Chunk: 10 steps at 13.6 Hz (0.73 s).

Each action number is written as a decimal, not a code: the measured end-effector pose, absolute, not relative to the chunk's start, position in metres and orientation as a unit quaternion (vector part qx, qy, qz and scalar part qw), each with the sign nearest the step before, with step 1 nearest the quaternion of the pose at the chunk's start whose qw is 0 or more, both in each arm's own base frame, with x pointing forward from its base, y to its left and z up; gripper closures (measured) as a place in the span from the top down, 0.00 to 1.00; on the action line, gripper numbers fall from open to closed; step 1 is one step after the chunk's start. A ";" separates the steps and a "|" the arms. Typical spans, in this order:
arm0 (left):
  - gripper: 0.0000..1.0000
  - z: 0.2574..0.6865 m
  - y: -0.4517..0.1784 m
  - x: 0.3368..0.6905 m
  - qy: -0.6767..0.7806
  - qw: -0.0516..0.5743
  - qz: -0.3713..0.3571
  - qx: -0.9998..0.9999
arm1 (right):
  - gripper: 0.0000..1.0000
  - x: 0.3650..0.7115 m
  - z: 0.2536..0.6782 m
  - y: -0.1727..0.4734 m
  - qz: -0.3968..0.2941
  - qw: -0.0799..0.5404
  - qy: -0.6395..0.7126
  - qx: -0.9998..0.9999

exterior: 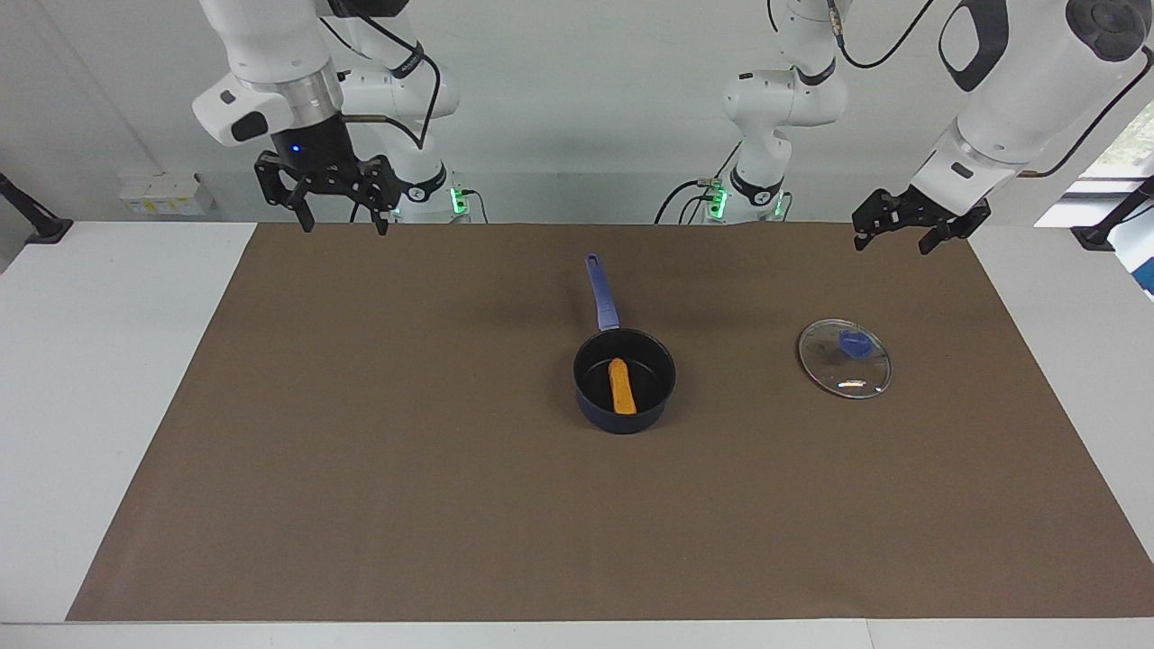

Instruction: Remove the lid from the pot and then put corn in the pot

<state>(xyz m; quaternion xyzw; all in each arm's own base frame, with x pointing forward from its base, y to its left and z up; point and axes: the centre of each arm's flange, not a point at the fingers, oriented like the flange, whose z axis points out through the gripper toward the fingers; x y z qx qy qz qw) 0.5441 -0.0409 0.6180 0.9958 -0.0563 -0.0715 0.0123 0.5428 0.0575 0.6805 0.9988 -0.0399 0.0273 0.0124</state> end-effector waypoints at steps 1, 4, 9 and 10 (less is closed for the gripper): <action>1.00 0.623 -0.041 0.543 -0.057 0.012 -0.069 0.996 | 1.00 0.533 0.692 0.046 0.029 0.012 -0.050 0.998; 1.00 0.627 -0.042 0.544 -0.058 0.013 -0.064 0.996 | 1.00 0.510 0.711 0.018 0.027 0.007 -0.077 0.997; 1.00 0.627 -0.042 0.544 -0.058 0.013 -0.064 0.996 | 1.00 0.506 0.702 0.004 0.013 0.005 -0.090 0.996; 1.00 0.627 -0.042 0.544 -0.058 0.013 -0.064 0.996 | 1.00 0.506 0.702 0.004 0.012 0.005 -0.091 0.996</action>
